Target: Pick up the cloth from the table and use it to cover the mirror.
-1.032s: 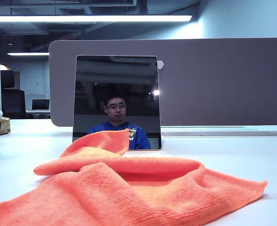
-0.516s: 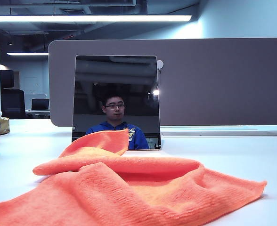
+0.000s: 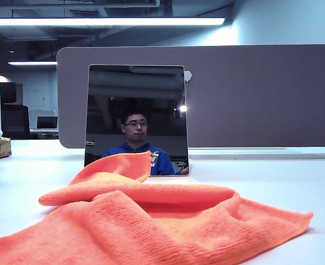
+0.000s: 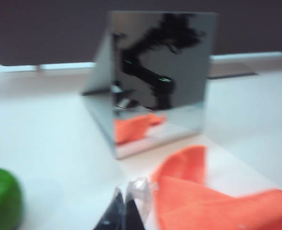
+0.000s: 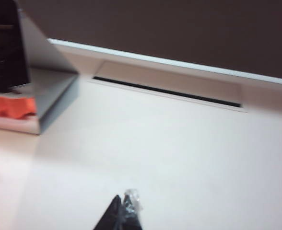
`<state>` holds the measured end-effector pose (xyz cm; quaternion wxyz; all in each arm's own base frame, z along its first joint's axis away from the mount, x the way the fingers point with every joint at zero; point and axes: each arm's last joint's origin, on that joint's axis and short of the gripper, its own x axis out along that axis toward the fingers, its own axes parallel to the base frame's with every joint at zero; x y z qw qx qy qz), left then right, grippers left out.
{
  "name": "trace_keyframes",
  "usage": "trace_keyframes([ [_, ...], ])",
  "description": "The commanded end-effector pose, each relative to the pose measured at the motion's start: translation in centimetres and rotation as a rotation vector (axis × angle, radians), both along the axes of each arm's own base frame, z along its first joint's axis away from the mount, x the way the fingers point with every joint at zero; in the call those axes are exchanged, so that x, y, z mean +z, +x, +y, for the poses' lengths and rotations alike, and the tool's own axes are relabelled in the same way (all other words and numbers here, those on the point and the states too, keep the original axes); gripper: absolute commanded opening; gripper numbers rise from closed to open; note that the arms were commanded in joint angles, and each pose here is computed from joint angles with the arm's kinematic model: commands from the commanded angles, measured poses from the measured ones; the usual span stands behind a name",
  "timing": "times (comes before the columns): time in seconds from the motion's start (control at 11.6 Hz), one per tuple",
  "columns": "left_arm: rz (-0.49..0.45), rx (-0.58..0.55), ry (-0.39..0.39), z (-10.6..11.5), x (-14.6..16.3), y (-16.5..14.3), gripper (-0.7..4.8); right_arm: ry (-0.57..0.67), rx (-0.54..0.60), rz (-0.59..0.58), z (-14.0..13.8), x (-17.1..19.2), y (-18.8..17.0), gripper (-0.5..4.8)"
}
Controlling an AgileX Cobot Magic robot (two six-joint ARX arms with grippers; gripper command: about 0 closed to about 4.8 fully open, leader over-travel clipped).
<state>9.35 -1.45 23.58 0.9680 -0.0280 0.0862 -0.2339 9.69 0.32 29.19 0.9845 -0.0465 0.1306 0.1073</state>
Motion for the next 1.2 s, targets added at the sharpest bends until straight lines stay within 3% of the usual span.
trace_keyframes([
  [0.09, 0.083, -0.174, -0.025, -0.5, 0.6, 1.3, -0.06, 0.065, 0.208, 0.049, 0.5, 1.6, 1.6, -0.01],
  [0.34, 0.146, -0.227, -0.013, -1.1, 0.2, 2.3, -0.06, 0.096, 0.333, 0.129, 1.4, 1.0, 2.5, -0.01],
  [0.43, 0.275, -0.332, 0.061, -3.3, -1.7, 4.5, -0.06, 0.037, 0.515, 0.330, 4.7, -1.1, 3.9, 0.04],
  [0.52, 0.287, -0.368, 0.070, -4.1, -2.1, 5.1, -0.06, -0.001, 0.537, 0.365, 5.7, -1.6, 4.2, 0.32],
  [0.6, 0.268, -0.411, 0.071, -5.1, -2.2, 5.8, -0.06, -0.058, 0.567, 0.405, 7.3, -2.3, 4.4, 0.55],
  [0.86, -0.007, -0.433, 0.039, -5.8, -0.1, 6.9, -0.06, -0.088, 0.633, 0.415, 9.0, -2.8, 4.8, 0.54],
  [0.95, -0.049, -0.453, -0.027, -5.9, 0.7, 7.0, -0.06, -0.088, 0.631, 0.407, 9.0, -2.8, 4.8, 0.54],
  [1.2, -0.077, -0.467, -0.035, -6.0, 1.0, 7.0, -0.06, -0.090, 0.631, 0.417, 9.1, -2.9, 4.9, 0.56],
])
